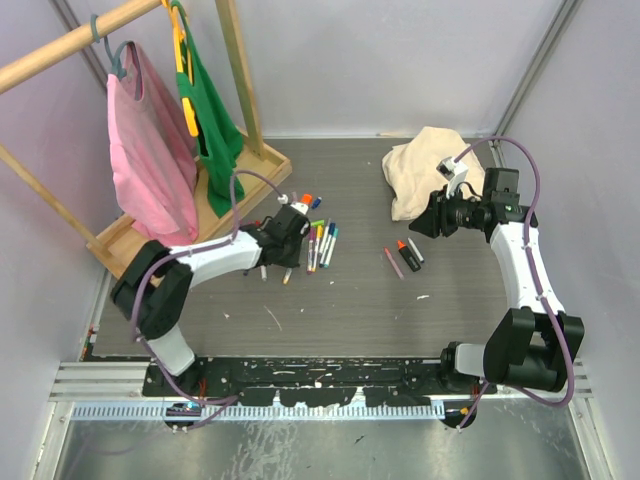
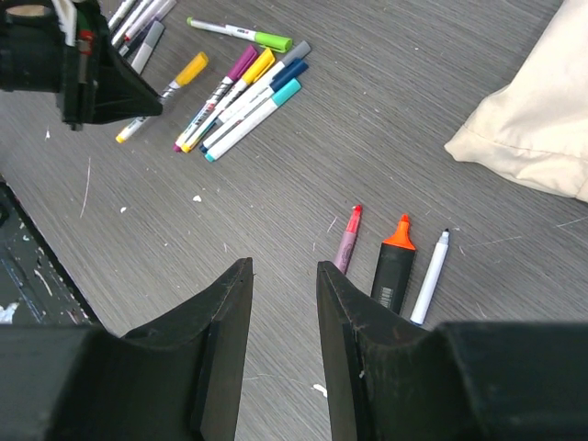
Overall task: Open the pen caps
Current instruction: Pick up the pen from the center of the board.
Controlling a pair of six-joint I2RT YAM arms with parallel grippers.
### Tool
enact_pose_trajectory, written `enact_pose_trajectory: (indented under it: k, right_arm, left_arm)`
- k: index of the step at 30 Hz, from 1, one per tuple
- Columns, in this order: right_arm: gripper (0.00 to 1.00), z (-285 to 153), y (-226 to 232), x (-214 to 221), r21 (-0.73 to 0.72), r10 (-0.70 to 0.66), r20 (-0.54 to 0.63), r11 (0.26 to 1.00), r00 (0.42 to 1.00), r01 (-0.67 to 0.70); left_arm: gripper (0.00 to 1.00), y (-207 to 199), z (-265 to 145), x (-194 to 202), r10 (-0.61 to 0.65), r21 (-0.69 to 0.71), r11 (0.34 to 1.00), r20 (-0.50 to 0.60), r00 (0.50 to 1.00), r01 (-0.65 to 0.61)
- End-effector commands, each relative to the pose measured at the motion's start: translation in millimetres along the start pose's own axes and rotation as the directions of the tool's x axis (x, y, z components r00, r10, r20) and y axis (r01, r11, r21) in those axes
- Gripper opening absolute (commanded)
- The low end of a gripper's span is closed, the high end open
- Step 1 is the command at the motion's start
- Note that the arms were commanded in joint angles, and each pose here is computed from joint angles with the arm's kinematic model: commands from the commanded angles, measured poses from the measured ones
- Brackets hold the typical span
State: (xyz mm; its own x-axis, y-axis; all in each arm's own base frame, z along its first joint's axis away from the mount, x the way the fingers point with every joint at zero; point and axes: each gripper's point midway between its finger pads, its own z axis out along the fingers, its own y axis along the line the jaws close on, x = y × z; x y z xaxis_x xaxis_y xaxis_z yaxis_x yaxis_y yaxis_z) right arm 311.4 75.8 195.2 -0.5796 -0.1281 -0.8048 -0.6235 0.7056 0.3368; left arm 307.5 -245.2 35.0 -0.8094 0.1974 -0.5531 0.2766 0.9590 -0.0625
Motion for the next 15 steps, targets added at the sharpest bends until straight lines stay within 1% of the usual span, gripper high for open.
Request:
enact_pose_trajectory:
  k: [1, 3, 7, 9, 11, 13, 14, 15]
  right_arm:
    - [0.40, -8, 14, -15, -0.035, -0.053, 0.058, 0.998, 0.997, 0.055]
    - [0.40, -9, 21, -18, -0.062, -0.061, 0.073, 0.996, 0.995, 0.065]
    - [0.40, -16, 40, -26, -0.118, -0.101, 0.131, 0.986, 0.986, 0.117]
    - [0.40, -20, 51, -31, -0.145, -0.119, 0.168, 0.979, 0.979, 0.144]
    - [0.40, -23, 60, -34, -0.170, -0.130, 0.202, 0.971, 0.971, 0.166]
    - [0.41, -27, 72, -37, -0.206, -0.135, 0.238, 0.961, 0.962, 0.185]
    - [0.44, -28, 77, -37, -0.225, -0.131, 0.254, 0.956, 0.958, 0.190]
    - [0.45, -28, 82, -37, -0.250, -0.125, 0.269, 0.948, 0.955, 0.195]
  left_arm:
    - [0.00, -10, -43, -37, -0.034, 0.083, 0.996, 0.160, 0.987, 0.021]
    - [0.00, -15, -55, -40, -0.057, 0.137, 0.990, 0.199, 0.978, 0.029]
    - [0.00, -33, -87, -55, -0.164, 0.307, 0.950, 0.322, 0.933, 0.061]
    - [0.00, -41, -106, -62, -0.236, 0.401, 0.914, 0.384, 0.892, 0.069]
    - [0.00, -48, -137, -75, -0.326, 0.505, 0.861, 0.456, 0.828, 0.060]
    - [0.00, -54, -156, -80, -0.391, 0.581, 0.813, 0.493, 0.778, 0.041]
    - [0.00, -58, -166, -83, -0.420, 0.614, 0.789, 0.508, 0.752, 0.026]
    - [0.00, -61, -174, -84, -0.445, 0.642, 0.766, 0.518, 0.731, 0.011]
